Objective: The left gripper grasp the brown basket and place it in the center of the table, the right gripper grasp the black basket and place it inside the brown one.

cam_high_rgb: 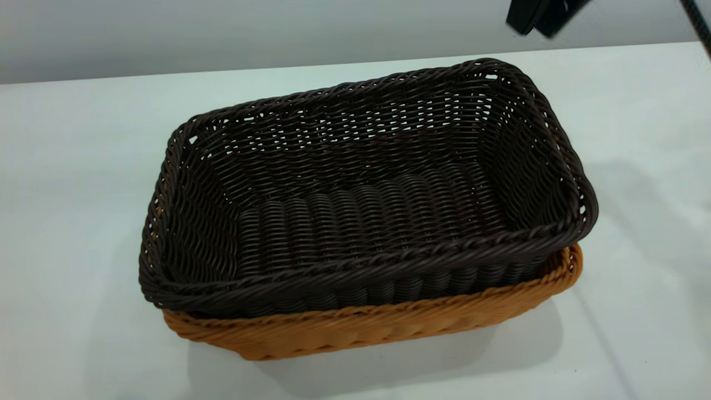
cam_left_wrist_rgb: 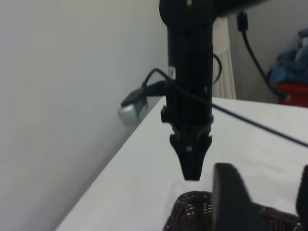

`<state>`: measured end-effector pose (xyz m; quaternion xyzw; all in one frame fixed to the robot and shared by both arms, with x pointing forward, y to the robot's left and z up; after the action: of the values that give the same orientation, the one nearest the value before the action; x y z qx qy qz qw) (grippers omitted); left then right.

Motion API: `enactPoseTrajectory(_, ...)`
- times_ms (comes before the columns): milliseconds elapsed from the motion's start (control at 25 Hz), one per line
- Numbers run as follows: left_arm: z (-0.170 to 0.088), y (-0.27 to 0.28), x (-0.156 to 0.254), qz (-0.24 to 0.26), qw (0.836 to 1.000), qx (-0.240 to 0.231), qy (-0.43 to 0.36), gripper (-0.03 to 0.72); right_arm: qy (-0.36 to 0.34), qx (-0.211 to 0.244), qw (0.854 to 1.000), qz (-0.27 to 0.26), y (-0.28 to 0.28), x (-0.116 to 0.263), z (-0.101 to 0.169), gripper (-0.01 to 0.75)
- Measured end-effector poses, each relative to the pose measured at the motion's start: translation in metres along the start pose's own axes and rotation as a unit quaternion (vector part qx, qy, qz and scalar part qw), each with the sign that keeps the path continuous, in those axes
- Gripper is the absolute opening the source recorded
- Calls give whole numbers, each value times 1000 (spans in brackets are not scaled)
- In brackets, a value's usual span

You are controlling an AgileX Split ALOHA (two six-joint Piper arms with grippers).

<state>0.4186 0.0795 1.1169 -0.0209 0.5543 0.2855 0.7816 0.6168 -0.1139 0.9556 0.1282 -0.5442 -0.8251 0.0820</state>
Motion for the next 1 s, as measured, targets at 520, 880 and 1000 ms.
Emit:
enactPoseTrajectory(520,-15,40,1,35,999,18,-2,6,37,-6,991,-130,109,19,43,0)
enactPoseTrajectory(880,-13,74,49,200,979,-19,36,0,94,0,959,-267,216,75,81,0)
enactPoseTrajectory(1000,-11,93,65,257,963,-46,64,-1,101,-4,946,-308,245,99,92,0)
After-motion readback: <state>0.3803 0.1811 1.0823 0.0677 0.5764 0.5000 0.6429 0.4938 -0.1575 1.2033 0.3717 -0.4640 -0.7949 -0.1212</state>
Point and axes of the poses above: a point on each arm's last joint axis where the gripper is mounted, y pointing back along that axis away from the gripper, z along the wrist's bending axis when the last joint is at zero, x = y × z, the point moved 7 cm from there along -y, pointing out along that axis toward the gripper, and after that the axes turned 8 degrees about -y, right-handed, at the moved point
